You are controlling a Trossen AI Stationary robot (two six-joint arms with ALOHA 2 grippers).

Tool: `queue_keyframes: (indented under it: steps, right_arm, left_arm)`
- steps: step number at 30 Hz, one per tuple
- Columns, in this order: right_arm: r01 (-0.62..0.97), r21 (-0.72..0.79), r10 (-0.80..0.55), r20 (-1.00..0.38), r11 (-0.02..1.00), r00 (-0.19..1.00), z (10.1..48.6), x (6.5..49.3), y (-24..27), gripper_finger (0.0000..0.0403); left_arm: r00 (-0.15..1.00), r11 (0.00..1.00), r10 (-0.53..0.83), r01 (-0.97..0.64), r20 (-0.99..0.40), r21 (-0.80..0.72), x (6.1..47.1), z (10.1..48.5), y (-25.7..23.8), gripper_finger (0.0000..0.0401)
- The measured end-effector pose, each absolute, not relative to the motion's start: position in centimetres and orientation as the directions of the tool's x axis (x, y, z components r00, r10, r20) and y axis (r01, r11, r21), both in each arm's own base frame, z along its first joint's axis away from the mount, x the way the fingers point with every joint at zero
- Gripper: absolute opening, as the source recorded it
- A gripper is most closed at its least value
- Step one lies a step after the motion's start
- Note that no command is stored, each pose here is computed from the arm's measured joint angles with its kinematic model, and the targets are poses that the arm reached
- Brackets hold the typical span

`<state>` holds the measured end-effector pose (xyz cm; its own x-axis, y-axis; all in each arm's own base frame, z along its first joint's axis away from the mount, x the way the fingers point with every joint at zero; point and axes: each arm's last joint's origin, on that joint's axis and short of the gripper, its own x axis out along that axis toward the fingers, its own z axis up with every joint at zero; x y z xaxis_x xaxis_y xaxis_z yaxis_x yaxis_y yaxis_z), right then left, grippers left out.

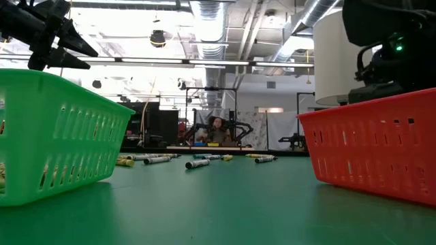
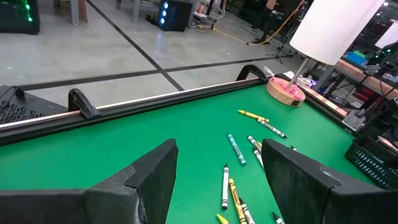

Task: Sort crayons
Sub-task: Put the blue crayon into the black bin

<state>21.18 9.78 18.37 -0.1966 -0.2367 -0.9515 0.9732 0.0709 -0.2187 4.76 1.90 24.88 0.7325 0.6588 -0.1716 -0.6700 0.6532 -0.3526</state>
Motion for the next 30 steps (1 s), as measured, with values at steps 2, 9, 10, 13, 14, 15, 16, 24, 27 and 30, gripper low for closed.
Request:
queue_keyframes:
  steps: [2, 9, 10, 13, 14, 15, 16, 24, 27, 30]
  right_arm:
    - [0.976, -0.206, -0.23, -0.956, 0.077, -0.183, 18.1, 21.2, 9.8, 0.0001]
    - [0.977, -0.19, -0.222, -0.961, 0.091, -0.166, 16.9, 21.0, 9.7, 0.0001]
    - [0.978, -0.184, -0.218, -0.963, 0.099, -0.159, 16.6, 21.0, 9.6, 0.0001]
    - [0.977, -0.187, -0.218, -0.962, 0.102, -0.162, 16.2, 20.8, 9.4, 0.0001]
    - [0.976, -0.192, -0.22, -0.961, 0.102, -0.166, 16.1, 20.7, 9.4, 0.0001]
    - [0.976, -0.193, -0.221, -0.961, 0.102, -0.167, 16.1, 20.7, 9.3, 0.0002]
    - [0.975, -0.196, -0.223, -0.96, 0.102, -0.17, 16.1, 20.7, 9.3, 0.0003]
    - [0.975, -0.198, -0.223, -0.96, 0.103, -0.171, 16.1, 20.7, 9.3, 0.004]
    - [0.972, -0.197, -0.221, -0.961, 0.126, -0.166, 16.2, 20.7, 9.3, 0.0051]
    - [0.972, -0.185, -0.216, -0.965, 0.144, -0.151, 16.5, 20.6, 9.3, 0.006]
  left_arm:
    - [0.732, 0.653, 0.659, -0.67, -0.172, -0.352, 4.8, 24.9, 1.9, 0.0223]
    - [0.732, 0.653, 0.659, -0.671, -0.173, -0.352, 4.8, 24.9, 1.9, 0.0223]
    - [0.732, 0.653, 0.659, -0.671, -0.172, -0.352, 4.8, 24.9, 1.9, 0.0223]
    - [0.732, 0.653, 0.659, -0.671, -0.173, -0.352, 4.8, 24.9, 1.9, 0.0223]
    - [0.732, 0.653, 0.659, -0.671, -0.172, -0.352, 4.8, 24.9, 1.9, 0.0223]
    - [0.732, 0.653, 0.659, -0.671, -0.173, -0.352, 4.8, 24.9, 1.9, 0.0223]
    - [0.732, 0.653, 0.659, -0.671, -0.173, -0.351, 4.8, 24.9, 1.9, 0.0223]
    - [0.732, 0.653, 0.659, -0.671, -0.173, -0.352, 4.8, 24.9, 1.9, 0.0223]
    - [0.732, 0.653, 0.659, -0.671, -0.173, -0.352, 4.8, 24.9, 1.9, 0.0223]
    - [0.732, 0.653, 0.659, -0.671, -0.172, -0.352, 4.8, 24.9, 1.9, 0.0223]
